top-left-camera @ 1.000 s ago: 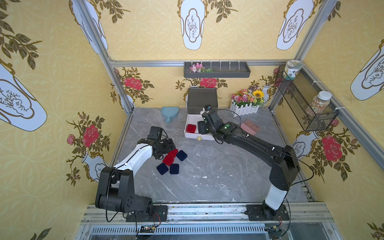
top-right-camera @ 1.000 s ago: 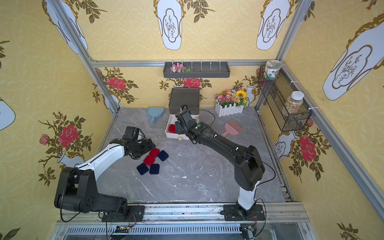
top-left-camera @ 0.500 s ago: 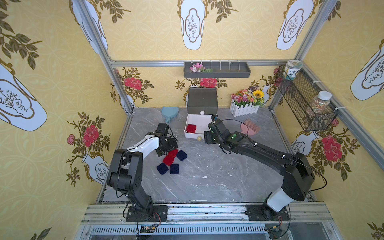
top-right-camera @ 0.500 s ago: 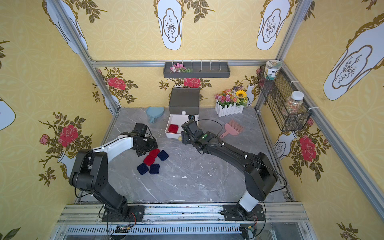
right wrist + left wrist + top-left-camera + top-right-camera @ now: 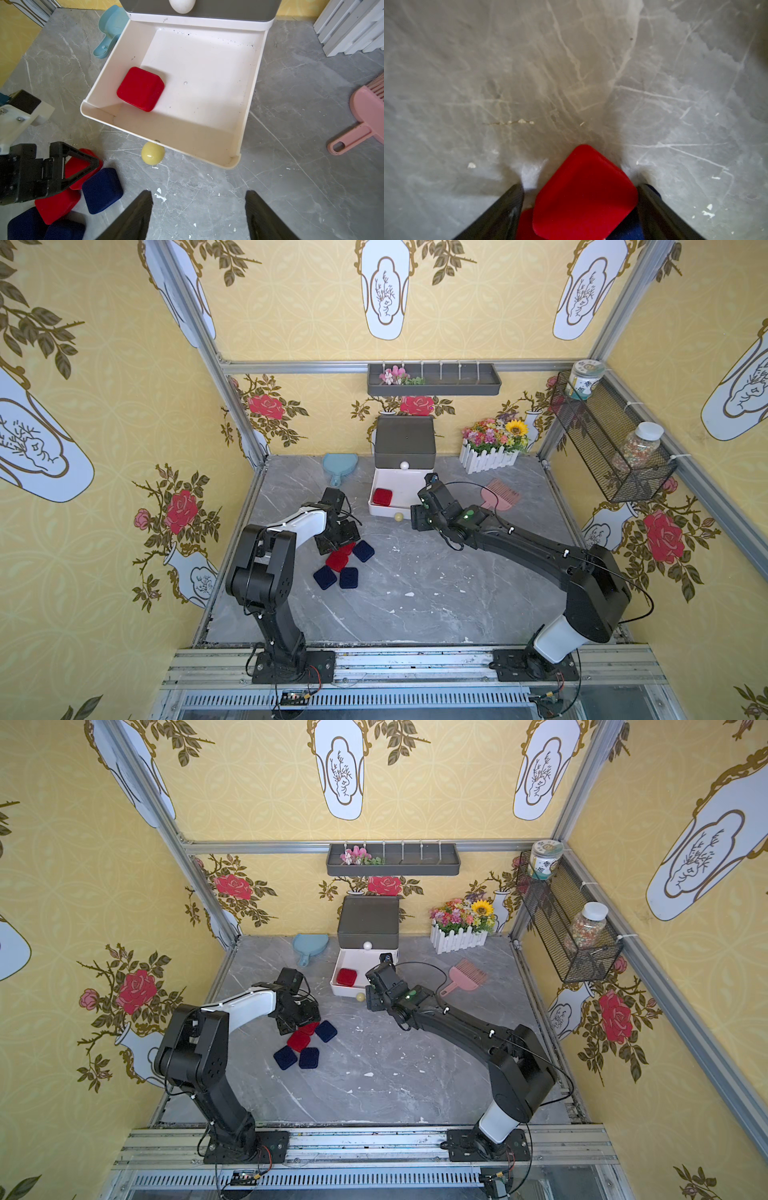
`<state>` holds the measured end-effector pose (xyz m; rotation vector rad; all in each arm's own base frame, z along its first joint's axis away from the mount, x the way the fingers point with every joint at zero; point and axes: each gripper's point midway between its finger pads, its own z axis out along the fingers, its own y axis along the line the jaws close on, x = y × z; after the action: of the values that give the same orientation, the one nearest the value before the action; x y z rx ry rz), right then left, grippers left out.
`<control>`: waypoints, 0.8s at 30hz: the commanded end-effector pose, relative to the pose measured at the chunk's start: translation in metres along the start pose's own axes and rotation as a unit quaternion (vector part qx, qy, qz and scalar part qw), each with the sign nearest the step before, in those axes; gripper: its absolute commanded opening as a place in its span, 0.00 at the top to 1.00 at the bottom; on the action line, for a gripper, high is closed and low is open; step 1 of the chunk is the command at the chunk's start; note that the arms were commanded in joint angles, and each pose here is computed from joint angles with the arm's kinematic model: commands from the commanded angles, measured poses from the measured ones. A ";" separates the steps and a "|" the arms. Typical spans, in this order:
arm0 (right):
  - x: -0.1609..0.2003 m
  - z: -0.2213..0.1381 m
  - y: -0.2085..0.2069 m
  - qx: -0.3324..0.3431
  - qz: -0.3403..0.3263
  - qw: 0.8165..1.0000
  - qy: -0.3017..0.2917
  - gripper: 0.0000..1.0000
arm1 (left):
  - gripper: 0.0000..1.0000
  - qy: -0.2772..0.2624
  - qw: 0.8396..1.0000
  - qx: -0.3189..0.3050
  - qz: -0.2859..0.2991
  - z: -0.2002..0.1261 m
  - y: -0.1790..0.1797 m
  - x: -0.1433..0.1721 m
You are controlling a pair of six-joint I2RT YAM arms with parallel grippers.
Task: Place the brooch boxes into the drawer by color
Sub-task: Pick up the brooch box from the center of the board.
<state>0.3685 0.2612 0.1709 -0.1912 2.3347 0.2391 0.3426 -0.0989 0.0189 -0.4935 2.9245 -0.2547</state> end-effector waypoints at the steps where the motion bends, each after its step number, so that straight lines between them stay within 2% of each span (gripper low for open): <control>1: -0.010 -0.004 0.001 -0.005 0.011 1.000 -0.021 0.25 | 0.13 0.013 1.000 -0.004 0.005 0.007 0.001 0.005; 8: -0.009 -0.004 0.000 -0.004 0.014 1.000 -0.020 0.25 | 0.23 0.005 1.000 -0.010 0.003 0.004 0.003 0.003; 15: -0.008 -0.007 0.000 -0.006 0.017 1.000 -0.020 0.25 | 0.26 -0.009 1.000 -0.014 0.002 -0.004 0.005 -0.001; 21: -0.009 -0.015 0.000 -0.012 0.023 0.999 -0.026 0.25 | 0.27 -0.047 0.999 0.002 0.001 -0.032 -0.003 -0.012; 24: -0.009 -0.019 0.006 -0.039 0.035 0.998 -0.030 0.25 | 0.27 -0.063 0.998 0.014 0.002 -0.049 -0.008 -0.016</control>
<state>0.3589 0.2543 0.1801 -0.1599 2.3191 0.2738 0.3518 -0.0952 0.0616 -0.4767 2.8068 -0.2567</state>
